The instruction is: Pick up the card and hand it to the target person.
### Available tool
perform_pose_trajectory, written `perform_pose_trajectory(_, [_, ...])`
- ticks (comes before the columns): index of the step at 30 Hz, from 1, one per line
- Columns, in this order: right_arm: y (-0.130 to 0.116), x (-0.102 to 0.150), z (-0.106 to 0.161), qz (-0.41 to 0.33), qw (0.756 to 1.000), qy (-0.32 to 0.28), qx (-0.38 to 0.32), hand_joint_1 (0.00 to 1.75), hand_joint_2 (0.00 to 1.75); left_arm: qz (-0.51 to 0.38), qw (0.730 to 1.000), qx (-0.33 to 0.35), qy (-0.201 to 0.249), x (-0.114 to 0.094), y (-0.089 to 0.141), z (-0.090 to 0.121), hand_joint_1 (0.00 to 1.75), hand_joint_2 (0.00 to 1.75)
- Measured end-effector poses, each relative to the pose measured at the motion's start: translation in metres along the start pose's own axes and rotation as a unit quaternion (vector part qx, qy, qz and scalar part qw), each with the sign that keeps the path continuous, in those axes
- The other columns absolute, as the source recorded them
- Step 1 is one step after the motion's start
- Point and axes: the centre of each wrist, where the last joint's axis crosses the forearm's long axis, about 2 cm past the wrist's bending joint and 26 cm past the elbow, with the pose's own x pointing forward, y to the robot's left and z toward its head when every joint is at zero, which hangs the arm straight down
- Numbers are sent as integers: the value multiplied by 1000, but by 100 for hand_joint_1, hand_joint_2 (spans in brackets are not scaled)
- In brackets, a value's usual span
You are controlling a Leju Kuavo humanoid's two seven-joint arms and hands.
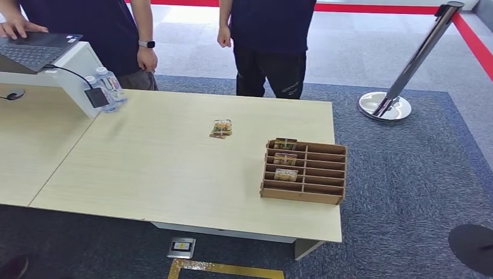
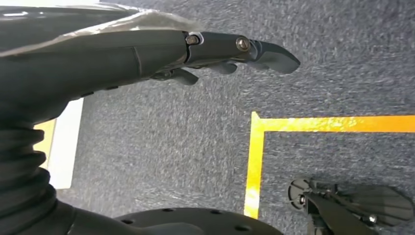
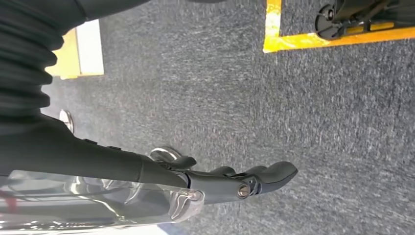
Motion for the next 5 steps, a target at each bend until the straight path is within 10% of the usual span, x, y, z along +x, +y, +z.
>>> perform_pose_trajectory(5, [-5,-7,-2,-11,1000,4,12,0,175,13,1000,-11,11,-6,7,-4,0,175])
